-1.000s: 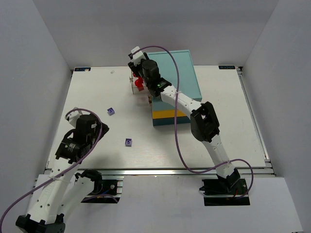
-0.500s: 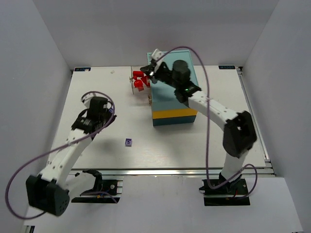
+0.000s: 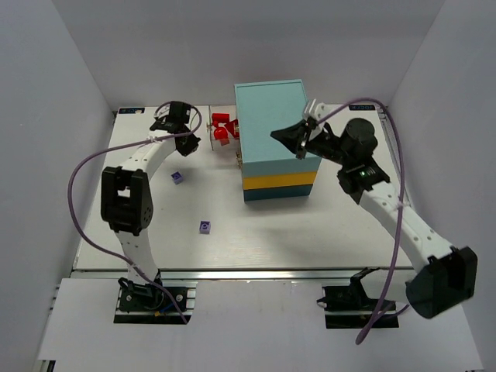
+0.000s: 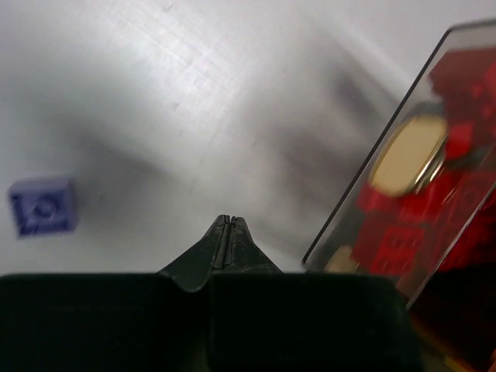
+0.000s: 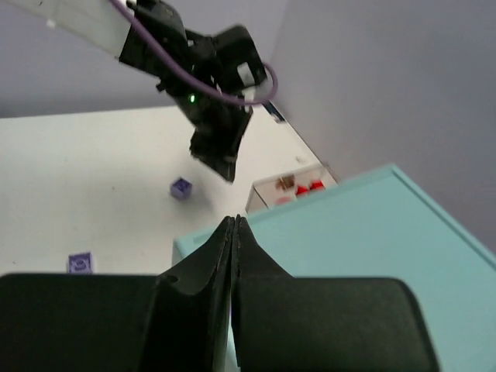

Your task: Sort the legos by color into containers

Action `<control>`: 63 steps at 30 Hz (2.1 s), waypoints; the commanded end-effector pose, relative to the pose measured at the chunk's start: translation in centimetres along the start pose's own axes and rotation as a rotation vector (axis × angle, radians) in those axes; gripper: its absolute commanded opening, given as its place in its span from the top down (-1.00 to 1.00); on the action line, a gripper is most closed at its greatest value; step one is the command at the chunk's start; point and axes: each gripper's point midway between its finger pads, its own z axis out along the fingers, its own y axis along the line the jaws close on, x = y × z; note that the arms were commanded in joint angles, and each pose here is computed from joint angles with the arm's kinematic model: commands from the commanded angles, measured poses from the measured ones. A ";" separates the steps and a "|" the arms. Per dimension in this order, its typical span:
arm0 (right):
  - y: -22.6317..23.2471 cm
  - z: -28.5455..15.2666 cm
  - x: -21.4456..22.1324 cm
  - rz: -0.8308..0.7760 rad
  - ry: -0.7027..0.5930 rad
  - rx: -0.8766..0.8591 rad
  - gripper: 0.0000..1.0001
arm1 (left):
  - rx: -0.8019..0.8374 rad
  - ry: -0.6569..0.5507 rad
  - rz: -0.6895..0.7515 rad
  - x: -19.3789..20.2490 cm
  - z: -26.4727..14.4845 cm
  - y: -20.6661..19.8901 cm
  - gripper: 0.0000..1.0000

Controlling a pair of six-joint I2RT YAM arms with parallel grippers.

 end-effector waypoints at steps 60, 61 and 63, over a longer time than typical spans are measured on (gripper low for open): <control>-4.7 -11.2 5.1 0.117 0.226 0.394 1.00 | 0.709 0.512 0.142 8.2 1.1 -11.3 -0.12; -4.7 -11.2 5.1 0.118 0.227 0.395 1.00 | 0.713 0.526 0.139 8.5 1.3 -11.2 -0.12; -4.9 -11.3 5.1 0.115 0.226 0.402 1.00 | 0.717 0.537 0.143 9.1 1.4 -11.4 -0.10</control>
